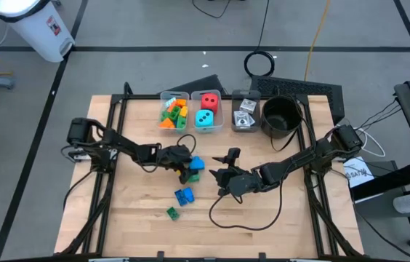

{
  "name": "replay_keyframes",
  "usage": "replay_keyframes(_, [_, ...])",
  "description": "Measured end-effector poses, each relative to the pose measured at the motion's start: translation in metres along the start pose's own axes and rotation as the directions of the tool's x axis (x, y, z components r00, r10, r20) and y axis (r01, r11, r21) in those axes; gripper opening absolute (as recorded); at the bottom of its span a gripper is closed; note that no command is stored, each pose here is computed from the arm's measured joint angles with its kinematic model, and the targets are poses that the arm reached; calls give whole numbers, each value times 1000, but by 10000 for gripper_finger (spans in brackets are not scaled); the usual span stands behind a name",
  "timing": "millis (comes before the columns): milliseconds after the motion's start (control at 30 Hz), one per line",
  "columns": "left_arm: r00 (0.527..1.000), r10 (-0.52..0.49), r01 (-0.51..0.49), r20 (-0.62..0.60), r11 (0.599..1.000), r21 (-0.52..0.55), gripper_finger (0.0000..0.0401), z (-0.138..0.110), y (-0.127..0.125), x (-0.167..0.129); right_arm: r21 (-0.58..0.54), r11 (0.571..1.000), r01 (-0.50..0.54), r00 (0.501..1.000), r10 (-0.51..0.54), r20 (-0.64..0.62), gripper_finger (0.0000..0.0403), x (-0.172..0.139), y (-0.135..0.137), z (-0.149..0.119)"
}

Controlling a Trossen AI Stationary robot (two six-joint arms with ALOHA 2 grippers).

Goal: Pick & Place Toys
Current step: Put the blue game piece into the left transparent bin

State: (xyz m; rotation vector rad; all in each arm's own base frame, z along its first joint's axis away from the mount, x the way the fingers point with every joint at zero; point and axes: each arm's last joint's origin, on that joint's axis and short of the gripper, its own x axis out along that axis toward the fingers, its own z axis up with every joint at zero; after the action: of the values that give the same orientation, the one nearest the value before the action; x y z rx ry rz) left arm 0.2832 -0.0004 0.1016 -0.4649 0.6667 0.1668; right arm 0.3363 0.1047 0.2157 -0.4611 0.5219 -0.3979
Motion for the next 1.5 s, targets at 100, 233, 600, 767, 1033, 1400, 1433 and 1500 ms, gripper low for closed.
replay_keyframes(100, [1000, -1, 1, -1, 1000, 27, 305, 1, -1, 2, 0, 1000, -3, 1000, 3, 0, 213, 0, 0, 0])
replay_keyframes(233, [1000, -11, 11, 7, 998, 58, 305, 3, -2, 2, 2, 998, -62, 998, 62, 8, 212, 1, 1, 0])
replay_keyframes(600, [997, -64, 60, 48, 995, 76, 305, 10, -7, 3, 111, 980, -168, 986, 168, 10, 212, 10, -6, -1])
replay_keyframes(767, [991, -112, 107, 71, 991, 80, 305, 13, -10, 2, 132, 973, -191, 981, 192, 7, 212, 15, -10, -2])
replay_keyframes(1033, [973, -171, 154, 155, 981, 118, 305, 22, -15, 1, 238, 949, -206, 978, 205, 31, 213, 24, -12, -26])
replay_keyframes(1400, [963, -186, 161, 195, 977, 137, 305, 26, -16, 0, 377, 868, -323, 943, 329, 51, 328, 56, -4, -77])
replay_keyframes(1433, [963, -185, 160, 193, 977, 138, 305, 26, -16, 0, 376, 871, -317, 945, 323, 47, 341, 61, -2, -81])
replay_keyframes(1500, [965, -181, 157, 187, 978, 137, 305, 25, -16, 0, 380, 872, -309, 948, 314, 51, 362, 70, 3, -88])
